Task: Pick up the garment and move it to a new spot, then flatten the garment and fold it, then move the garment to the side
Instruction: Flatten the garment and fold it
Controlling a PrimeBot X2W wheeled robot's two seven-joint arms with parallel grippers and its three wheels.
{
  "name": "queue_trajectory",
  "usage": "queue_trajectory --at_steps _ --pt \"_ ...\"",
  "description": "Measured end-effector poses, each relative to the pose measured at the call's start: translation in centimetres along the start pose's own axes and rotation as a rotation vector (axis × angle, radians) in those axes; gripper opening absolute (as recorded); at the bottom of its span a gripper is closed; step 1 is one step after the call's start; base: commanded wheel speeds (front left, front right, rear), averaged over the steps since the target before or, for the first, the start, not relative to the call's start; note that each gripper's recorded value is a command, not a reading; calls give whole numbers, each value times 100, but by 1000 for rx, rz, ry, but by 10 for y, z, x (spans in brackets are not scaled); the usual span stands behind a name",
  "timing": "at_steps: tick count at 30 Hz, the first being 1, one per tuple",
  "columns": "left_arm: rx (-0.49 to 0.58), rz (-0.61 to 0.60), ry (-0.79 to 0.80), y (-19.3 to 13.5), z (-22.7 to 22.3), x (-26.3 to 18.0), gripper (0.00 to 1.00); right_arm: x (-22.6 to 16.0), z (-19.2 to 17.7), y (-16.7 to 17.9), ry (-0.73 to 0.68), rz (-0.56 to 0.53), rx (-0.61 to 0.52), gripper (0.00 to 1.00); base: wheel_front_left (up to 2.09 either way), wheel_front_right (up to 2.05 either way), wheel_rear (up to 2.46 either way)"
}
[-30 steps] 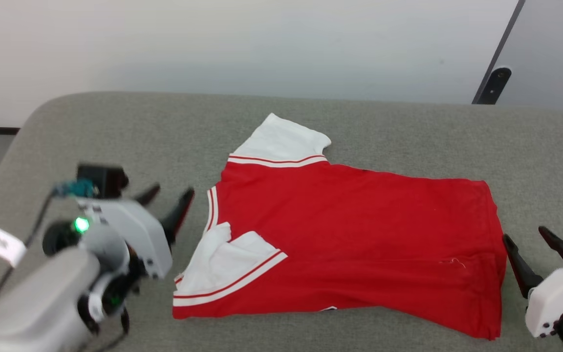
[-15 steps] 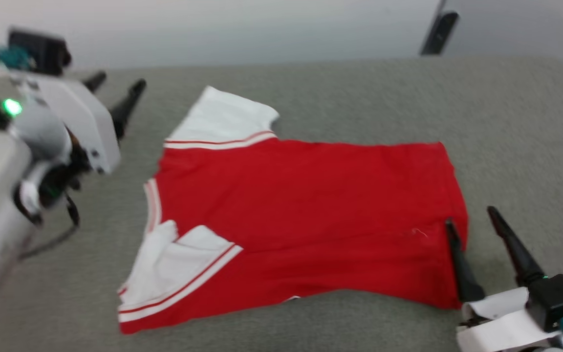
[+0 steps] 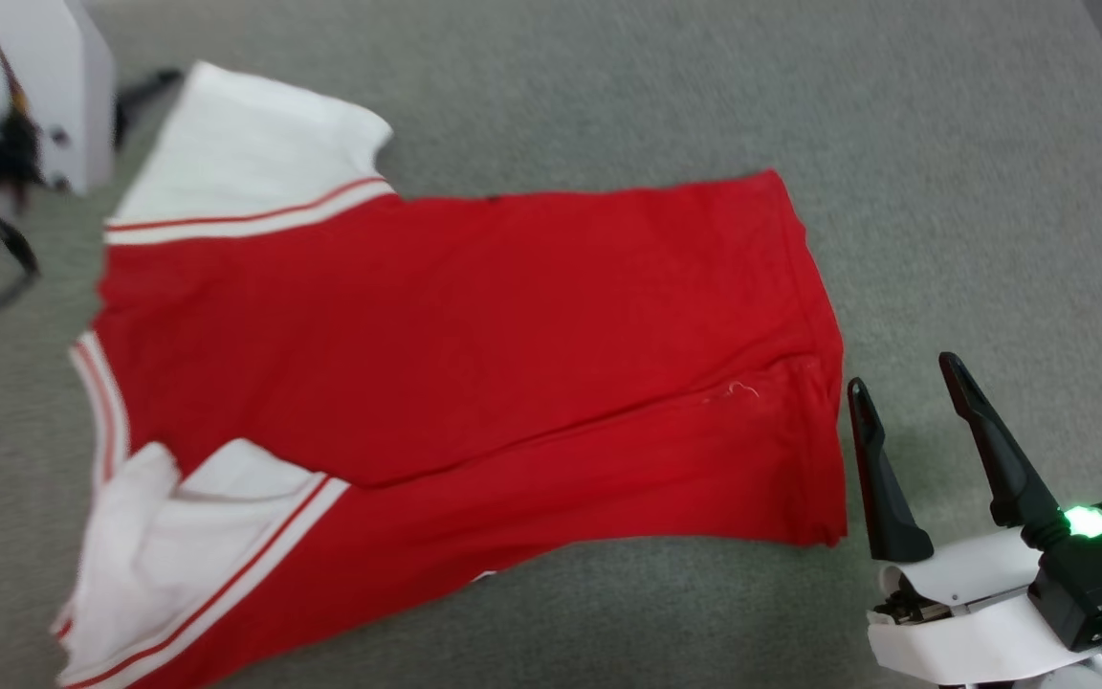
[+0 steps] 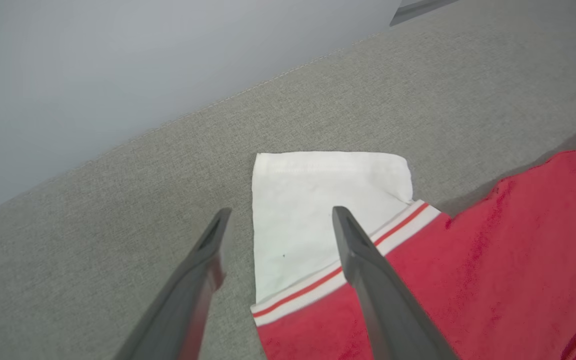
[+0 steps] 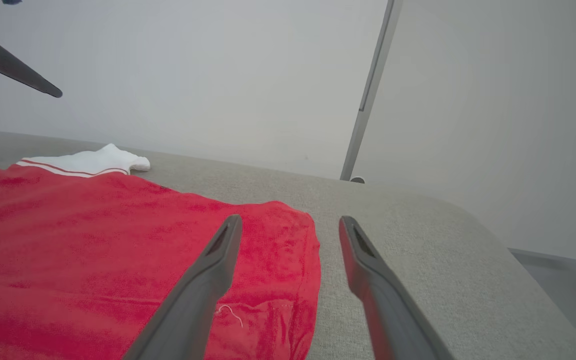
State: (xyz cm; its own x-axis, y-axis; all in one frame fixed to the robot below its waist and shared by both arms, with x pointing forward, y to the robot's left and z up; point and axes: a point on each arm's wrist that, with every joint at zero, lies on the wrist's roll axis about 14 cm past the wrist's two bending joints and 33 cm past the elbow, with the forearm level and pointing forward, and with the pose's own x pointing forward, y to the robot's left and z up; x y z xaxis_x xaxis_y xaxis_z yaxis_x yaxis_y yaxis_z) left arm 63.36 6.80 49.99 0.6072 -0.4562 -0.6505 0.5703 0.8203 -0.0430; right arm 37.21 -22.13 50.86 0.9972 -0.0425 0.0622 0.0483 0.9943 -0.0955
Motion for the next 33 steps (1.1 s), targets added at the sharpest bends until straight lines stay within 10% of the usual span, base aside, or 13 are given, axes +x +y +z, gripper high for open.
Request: queue_trajectory --at_steps 29,30,31,33 --pt "-50 43 592 8 -82 119 100 5 -67 -21 206 -103 47 100 0 0 0" --pt "-60 41 598 6 -84 120 92 5 -67 -21 207 -103 47 100 0 0 0" --pt "-68 41 600 4 -85 122 49 7 -67 -20 203 -101 50 100 0 0 0" --pt "-70 34 602 0 -87 124 0 10 -65 -20 196 -100 54 100 0 0 0"
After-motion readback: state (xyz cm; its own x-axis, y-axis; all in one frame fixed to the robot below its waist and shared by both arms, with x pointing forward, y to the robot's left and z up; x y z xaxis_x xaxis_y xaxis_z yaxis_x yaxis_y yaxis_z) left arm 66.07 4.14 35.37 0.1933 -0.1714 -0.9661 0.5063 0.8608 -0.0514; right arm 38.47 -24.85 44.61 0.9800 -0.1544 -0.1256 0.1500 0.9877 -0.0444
